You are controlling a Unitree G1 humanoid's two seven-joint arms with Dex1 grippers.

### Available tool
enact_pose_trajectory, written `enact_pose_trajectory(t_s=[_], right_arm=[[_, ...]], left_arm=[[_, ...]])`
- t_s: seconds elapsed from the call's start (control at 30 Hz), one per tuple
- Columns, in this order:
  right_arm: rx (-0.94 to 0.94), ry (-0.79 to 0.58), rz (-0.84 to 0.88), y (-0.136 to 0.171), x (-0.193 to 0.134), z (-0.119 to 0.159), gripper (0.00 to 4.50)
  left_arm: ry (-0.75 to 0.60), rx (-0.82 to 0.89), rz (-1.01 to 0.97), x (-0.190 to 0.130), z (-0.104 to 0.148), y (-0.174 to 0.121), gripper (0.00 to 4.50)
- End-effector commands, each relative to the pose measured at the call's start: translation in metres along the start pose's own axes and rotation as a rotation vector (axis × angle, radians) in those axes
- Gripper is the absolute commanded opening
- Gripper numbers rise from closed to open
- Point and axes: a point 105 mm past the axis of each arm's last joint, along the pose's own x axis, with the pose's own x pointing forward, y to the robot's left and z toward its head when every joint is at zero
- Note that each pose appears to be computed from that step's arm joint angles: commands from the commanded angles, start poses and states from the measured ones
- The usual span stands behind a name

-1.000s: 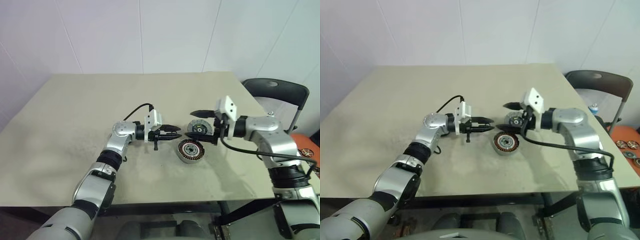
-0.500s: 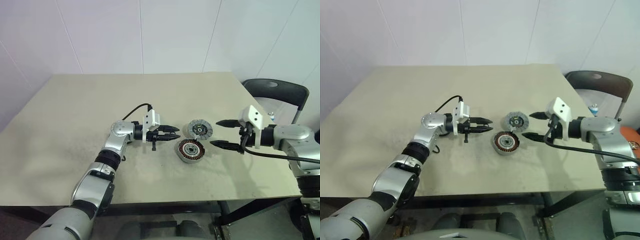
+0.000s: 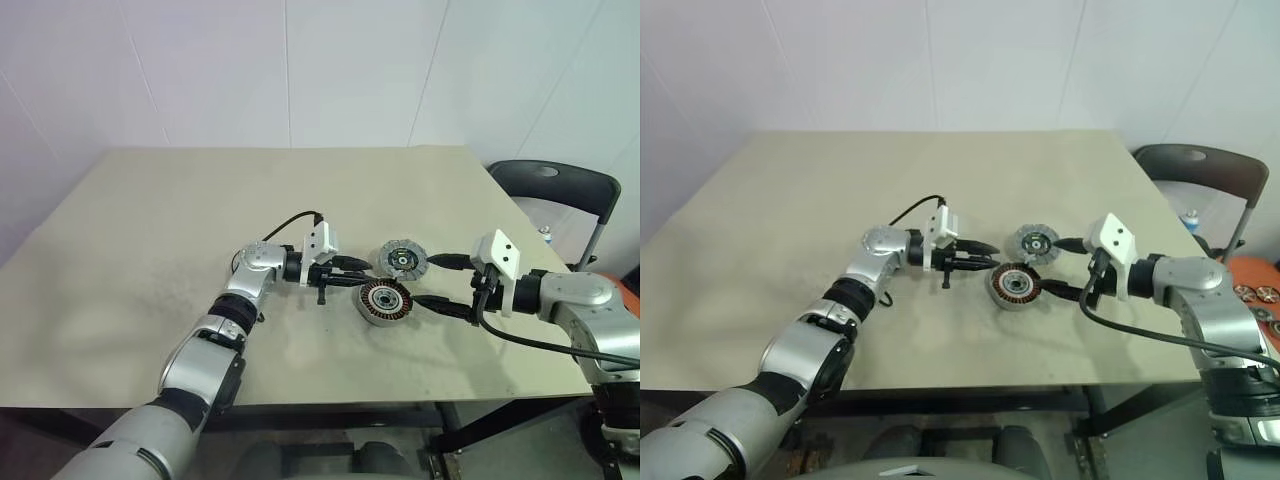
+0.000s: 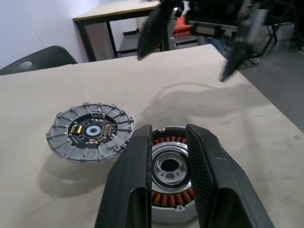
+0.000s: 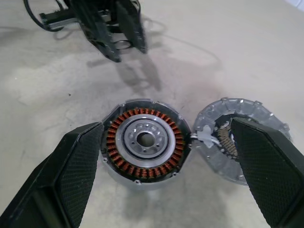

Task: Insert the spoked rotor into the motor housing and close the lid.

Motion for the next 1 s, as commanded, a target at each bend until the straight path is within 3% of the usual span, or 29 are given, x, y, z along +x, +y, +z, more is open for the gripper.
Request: enact_pose_trajectory(t_s=[0.03,0.6,1.0], right_arm=[[-0.033,-0.042,-0.022,0.001,-0.004,0.014,4.5],[-0.03,-0.046,-0.035,0.007,-0.001,0.014,4.5],[-0.017,-0.054,-0.05,0.015,0.0,0.012,4.5]], left_arm=[[-0.015,0.052,-0.005,0.006,0.015,0.006,0.74],[-0.024,0.04,-0.044,0.006,0.009,-0.003,0.74],[0.006,0.027,-0.013,0.024,-0.002,-0.007,0.74]])
